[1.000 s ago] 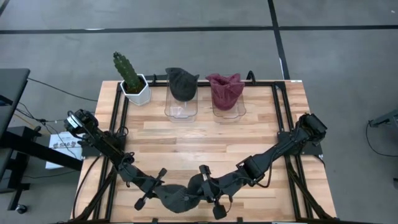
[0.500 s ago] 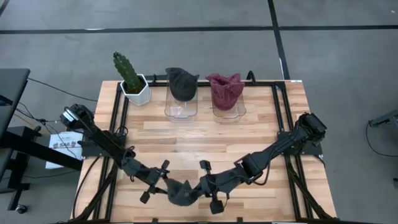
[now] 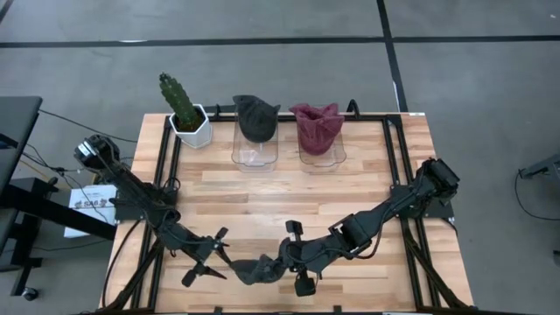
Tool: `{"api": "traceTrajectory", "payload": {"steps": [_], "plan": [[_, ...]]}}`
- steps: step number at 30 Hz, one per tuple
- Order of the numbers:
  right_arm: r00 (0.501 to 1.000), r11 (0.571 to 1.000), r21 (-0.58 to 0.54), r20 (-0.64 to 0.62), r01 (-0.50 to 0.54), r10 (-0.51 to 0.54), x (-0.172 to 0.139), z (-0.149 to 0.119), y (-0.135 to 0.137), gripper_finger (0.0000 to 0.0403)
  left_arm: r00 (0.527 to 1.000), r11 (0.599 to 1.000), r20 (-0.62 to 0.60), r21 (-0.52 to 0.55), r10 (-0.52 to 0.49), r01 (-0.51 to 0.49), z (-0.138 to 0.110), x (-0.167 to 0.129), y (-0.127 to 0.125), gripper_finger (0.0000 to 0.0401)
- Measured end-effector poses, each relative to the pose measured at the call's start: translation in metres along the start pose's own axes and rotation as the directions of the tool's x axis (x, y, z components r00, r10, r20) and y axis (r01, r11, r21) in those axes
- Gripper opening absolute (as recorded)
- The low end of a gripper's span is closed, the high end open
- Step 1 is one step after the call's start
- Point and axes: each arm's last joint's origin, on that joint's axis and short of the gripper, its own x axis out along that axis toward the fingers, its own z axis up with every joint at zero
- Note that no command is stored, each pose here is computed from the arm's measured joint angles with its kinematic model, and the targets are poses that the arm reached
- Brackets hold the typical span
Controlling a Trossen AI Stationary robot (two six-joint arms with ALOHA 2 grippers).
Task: Pick & Place hat
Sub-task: Put the black cap into the left transparent bin
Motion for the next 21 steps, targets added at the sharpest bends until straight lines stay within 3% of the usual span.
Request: {"api": "traceTrajectory", "payload": {"steps": [7,13,21], "plan": [[1.0,1.0,0.007,-0.005,0.002,-0.002,-0.001,0.001,0.0,0.0,0.993,0.997,0.117,0.072,-0.018,0.01,0.026,-0.023,-0.004,0.0173],[1.0,1.0,0.008,-0.005,0.003,-0.003,-0.001,0.001,-0.001,0.0,0.96,0.98,0.239,0.104,0.144,-0.172,0.045,-0.04,0.002,0.0173],[1.0,1.0,0.002,-0.006,0.001,-0.001,0.0,0.001,-0.003,0.0,0.946,0.964,0.27,0.145,0.178,-0.222,0.052,-0.048,0.007,0.0173]]}}
